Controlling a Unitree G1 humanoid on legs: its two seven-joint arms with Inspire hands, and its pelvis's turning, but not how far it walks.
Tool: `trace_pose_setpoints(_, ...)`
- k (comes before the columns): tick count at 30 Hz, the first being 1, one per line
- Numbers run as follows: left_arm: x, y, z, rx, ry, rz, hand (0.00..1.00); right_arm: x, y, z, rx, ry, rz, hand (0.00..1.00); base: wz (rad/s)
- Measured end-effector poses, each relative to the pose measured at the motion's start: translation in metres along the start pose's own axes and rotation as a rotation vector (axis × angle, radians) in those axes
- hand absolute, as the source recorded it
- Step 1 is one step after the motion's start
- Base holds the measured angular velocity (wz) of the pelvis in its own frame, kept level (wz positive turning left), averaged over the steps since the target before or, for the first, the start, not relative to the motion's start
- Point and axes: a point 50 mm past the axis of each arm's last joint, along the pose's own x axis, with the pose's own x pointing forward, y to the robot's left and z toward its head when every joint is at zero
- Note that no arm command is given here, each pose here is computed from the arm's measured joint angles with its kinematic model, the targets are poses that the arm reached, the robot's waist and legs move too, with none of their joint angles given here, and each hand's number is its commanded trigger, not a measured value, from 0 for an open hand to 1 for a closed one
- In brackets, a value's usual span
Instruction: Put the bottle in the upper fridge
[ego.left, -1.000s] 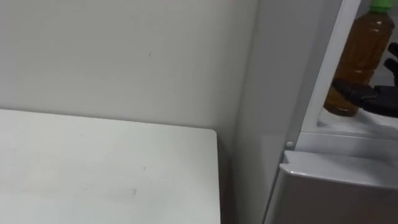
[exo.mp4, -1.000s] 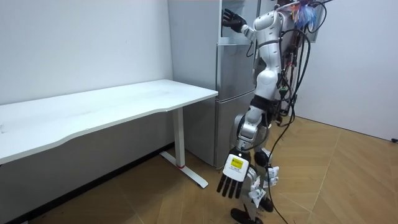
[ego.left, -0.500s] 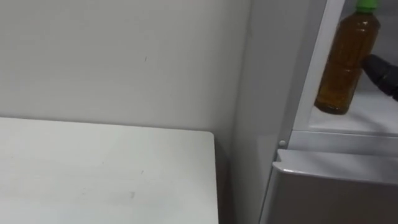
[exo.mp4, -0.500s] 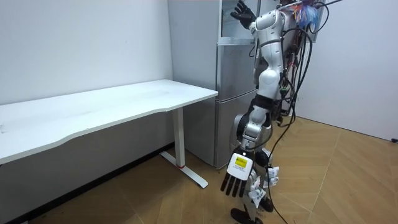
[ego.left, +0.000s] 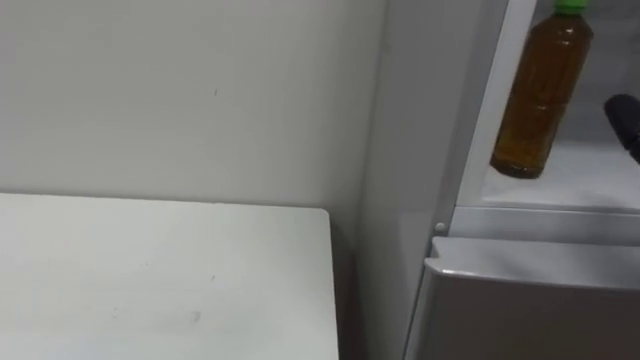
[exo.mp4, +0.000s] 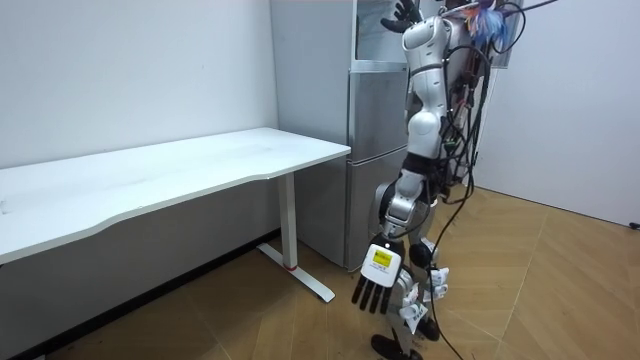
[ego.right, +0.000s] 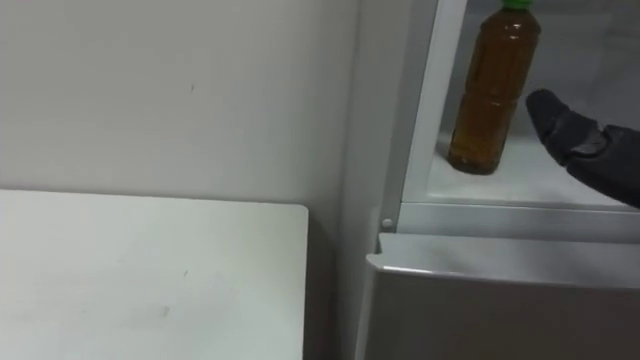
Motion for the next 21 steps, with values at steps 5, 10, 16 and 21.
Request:
trace_pose_setpoints(5,0.0,-0.001,-0.003,0.006,0.013,-0.003,0.0,-0.017,-0.009,-0.003,-0.063,0.017,-0.033,0.0,-0.04)
trace_pose_setpoints(10,0.0,-0.002,-0.003,0.003,0.015,-0.004,0.0,-0.034,-0.021,-0.007,-0.218,0.011,-0.155,0.0,-0.05)
trace_pose_setpoints(16,0.002,-0.006,0.005,-0.001,-0.002,-0.012,0.0,-0.041,-0.024,-0.005,-0.3,-0.055,-0.237,0.0,-0.03)
trace_pose_setpoints(21,0.002,-0.008,0.008,0.002,-0.011,0.0,0.0,-0.058,-0.039,-0.026,-0.354,0.054,-0.337,0.0,-0.03)
